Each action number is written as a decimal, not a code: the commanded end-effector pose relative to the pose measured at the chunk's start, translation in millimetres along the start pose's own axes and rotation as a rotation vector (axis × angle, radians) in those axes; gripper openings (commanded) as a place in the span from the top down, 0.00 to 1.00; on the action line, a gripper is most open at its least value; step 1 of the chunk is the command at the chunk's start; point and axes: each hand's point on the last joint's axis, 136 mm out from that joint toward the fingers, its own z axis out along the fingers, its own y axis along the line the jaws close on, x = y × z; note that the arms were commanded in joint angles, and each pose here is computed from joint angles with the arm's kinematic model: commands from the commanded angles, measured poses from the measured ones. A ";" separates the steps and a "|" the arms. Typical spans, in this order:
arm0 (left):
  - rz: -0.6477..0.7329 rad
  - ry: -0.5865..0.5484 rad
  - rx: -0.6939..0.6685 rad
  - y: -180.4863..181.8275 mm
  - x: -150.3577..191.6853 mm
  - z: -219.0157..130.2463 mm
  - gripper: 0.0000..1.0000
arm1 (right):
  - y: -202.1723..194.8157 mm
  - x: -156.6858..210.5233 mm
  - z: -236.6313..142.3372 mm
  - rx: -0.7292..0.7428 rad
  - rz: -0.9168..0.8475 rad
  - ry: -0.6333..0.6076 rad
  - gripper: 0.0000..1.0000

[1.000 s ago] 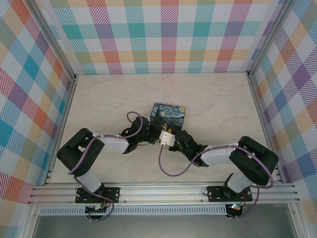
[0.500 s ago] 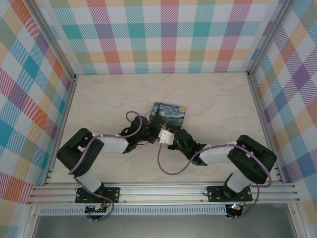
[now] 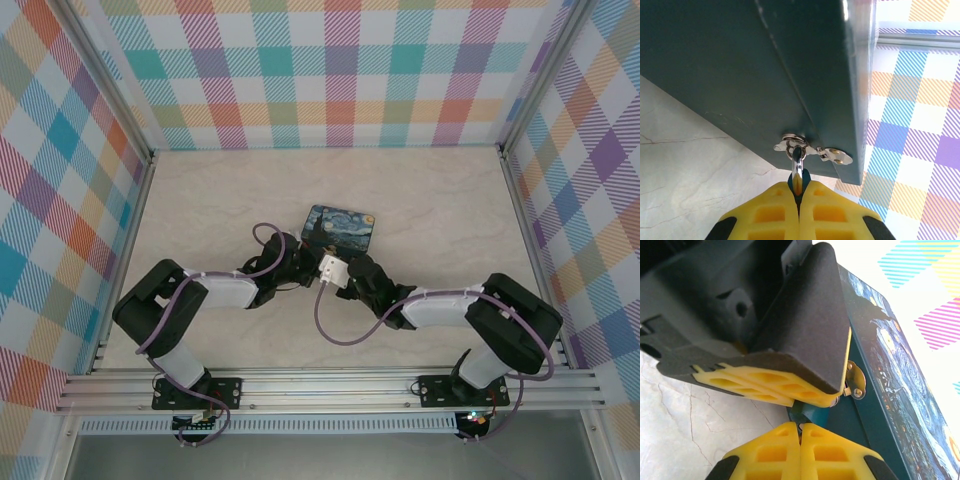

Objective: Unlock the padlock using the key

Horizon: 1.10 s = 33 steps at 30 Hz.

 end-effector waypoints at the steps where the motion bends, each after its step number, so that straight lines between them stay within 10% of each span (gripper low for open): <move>1: 0.017 0.017 0.058 -23.2 2.8 -6.0 0.96 | -28.5 -10.1 -3.6 0.077 0.136 0.022 1.00; 22: 0.016 0.017 0.045 -18.8 2.5 -3.6 0.95 | -16.0 -8.8 -6.8 0.003 0.613 0.047 1.00; 33: 0.058 -0.009 0.003 -14.9 -3.2 -12.7 0.69 | -9.2 4.8 -6.8 -0.002 0.631 0.111 1.00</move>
